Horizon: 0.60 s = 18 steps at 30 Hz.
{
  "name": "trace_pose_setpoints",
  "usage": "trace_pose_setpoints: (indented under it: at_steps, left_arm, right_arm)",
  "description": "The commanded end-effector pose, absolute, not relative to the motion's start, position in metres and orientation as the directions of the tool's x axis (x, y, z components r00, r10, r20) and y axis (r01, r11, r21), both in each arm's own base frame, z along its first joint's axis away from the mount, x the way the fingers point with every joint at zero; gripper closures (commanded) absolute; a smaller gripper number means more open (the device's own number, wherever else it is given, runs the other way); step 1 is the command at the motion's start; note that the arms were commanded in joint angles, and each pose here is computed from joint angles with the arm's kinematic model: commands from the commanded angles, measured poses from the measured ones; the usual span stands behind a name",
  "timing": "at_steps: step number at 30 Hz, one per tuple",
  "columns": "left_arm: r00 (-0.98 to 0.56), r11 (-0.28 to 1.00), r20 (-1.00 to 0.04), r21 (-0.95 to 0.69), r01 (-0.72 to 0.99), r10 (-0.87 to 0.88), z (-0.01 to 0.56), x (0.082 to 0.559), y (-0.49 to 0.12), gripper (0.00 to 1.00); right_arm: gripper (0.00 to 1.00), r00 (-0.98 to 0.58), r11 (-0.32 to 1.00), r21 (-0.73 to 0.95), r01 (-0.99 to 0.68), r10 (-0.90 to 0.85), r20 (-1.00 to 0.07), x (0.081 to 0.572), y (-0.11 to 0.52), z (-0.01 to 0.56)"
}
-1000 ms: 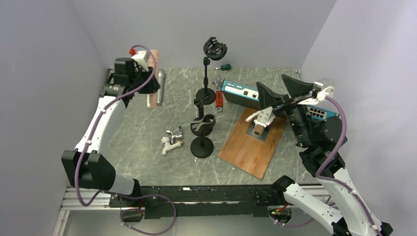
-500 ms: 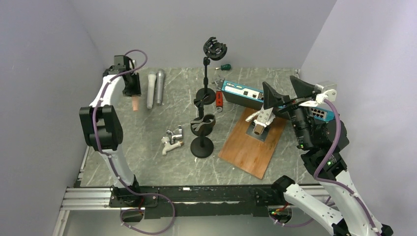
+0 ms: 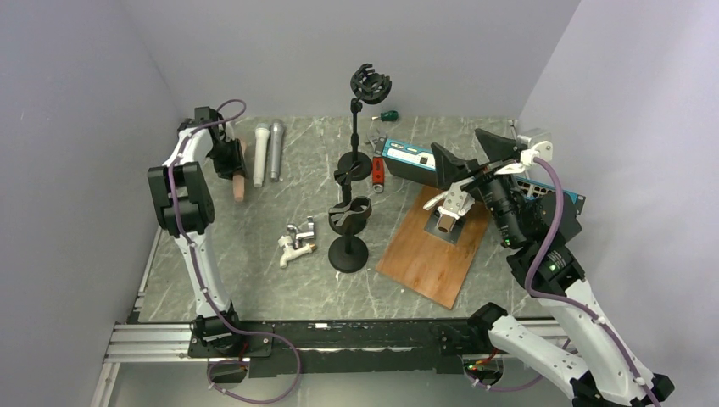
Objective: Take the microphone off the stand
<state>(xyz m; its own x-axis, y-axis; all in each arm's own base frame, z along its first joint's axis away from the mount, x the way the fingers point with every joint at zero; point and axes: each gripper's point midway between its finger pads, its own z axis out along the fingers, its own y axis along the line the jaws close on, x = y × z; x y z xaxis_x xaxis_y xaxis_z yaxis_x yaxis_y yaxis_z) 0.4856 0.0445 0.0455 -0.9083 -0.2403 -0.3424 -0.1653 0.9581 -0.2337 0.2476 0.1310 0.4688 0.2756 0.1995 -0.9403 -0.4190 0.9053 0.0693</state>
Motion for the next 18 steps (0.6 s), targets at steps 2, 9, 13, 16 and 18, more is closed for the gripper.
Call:
trace_pose_setpoints:
  at_steps: [2, 9, 13, 16, 18]
  left_arm:
    - [-0.905, 0.945, -0.354, -0.300, -0.129, -0.236, 0.057, 0.499, 0.032, 0.98]
    - [-0.922, 0.931, -0.304, -0.340, -0.131, -0.241, 0.044, 0.497, 0.025, 0.88]
    - [-0.920, 0.929, -0.316, -0.352, -0.114, -0.233, 0.047, 0.496, 0.022, 0.83]
    - [-0.921, 0.928, -0.312, -0.356, -0.113, -0.232, 0.046, 0.495, 0.021, 0.79]
    - [-0.924, 0.928, -0.306, -0.353, -0.115, -0.231, 0.044, 0.494, 0.021, 0.76]
  right_arm:
    - [0.00, 0.289, 0.882, 0.090, -0.462, 0.246, -0.925, 0.250, 0.142, 0.479]
    - [0.00, 0.275, 0.861, 0.098, -0.500, 0.265, -0.924, 0.249, 0.150, 0.480]
    - [0.00, 0.275, 0.860, 0.098, -0.500, 0.265, -0.924, 0.248, 0.150, 0.479]
    - [0.00, 0.275, 0.860, 0.101, -0.501, 0.269, -0.923, 0.248, 0.150, 0.479]
    - [0.00, 0.273, 0.858, 0.101, -0.504, 0.269, -0.924, 0.248, 0.150, 0.479]
